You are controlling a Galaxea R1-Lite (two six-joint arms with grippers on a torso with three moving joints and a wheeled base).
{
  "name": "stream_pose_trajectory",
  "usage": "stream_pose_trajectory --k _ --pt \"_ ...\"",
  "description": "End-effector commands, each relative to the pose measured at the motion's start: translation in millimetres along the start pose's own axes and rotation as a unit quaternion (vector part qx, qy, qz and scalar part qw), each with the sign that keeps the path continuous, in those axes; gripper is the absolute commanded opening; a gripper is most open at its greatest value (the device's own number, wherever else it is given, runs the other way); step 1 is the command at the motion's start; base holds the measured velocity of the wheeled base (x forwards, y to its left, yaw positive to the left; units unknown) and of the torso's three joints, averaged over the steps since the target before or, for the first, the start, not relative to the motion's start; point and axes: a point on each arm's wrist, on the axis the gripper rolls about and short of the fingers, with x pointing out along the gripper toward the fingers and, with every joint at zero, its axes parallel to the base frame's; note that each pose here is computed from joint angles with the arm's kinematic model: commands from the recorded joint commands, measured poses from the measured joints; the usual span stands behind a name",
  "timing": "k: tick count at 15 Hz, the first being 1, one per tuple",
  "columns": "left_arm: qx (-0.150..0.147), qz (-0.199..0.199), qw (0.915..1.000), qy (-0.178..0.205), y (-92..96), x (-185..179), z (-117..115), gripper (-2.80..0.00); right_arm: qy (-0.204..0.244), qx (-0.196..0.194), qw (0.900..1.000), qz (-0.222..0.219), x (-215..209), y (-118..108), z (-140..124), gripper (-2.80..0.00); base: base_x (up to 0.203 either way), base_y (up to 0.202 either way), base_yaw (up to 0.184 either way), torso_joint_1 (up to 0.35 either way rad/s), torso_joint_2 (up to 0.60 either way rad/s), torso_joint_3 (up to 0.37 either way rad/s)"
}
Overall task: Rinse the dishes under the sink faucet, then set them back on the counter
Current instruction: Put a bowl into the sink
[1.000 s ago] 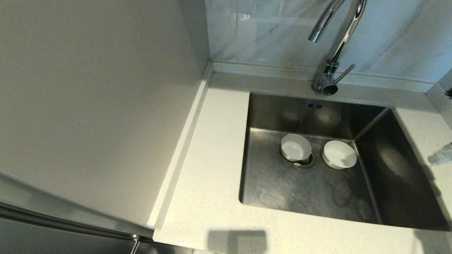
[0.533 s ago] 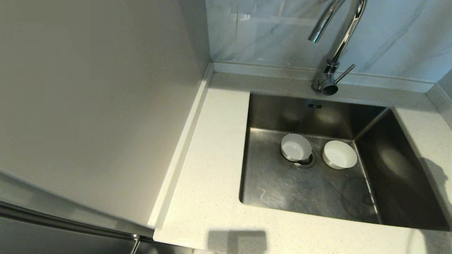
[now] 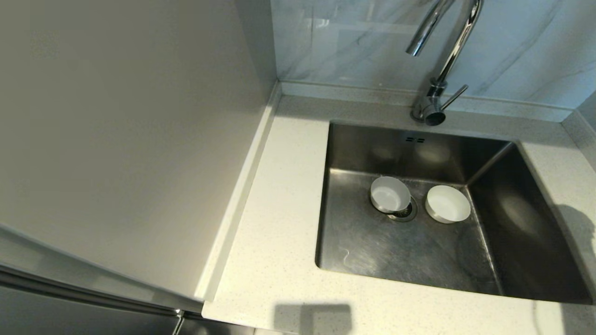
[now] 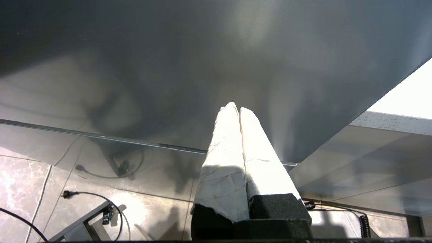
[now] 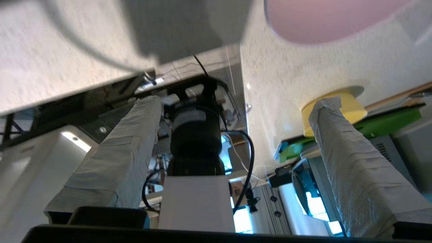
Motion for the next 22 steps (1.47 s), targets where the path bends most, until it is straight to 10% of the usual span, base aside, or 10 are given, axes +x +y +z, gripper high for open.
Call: stream_pose_trajectory --k 1,12,13,22 --pt "0.000 0.000 1.0000 -0.002 0.0 -0.2 0.0 -2.80 0.018 0.008 1.000 0.005 14.3 -3.9 26.0 0.00 0.000 0.000 0.000 0.000 0.00 0.000" --pt "0.000 0.000 1.0000 -0.002 0.0 -0.2 0.0 -2.80 -0.026 0.059 0.998 0.009 49.0 -34.6 97.6 0.00 0.000 0.000 0.000 0.000 0.00 0.000" --pt "0.000 0.000 1.0000 -0.002 0.0 -0.2 0.0 -2.80 -0.026 0.059 0.998 0.009 48.6 -34.6 97.1 -2.80 0.000 0.000 0.000 0.000 0.00 0.000" --pt "0.000 0.000 1.0000 -0.002 0.0 -0.2 0.0 -2.80 -0.046 0.055 0.997 0.009 42.9 -33.4 95.3 -2.80 0.000 0.000 0.000 0.000 0.00 0.000"
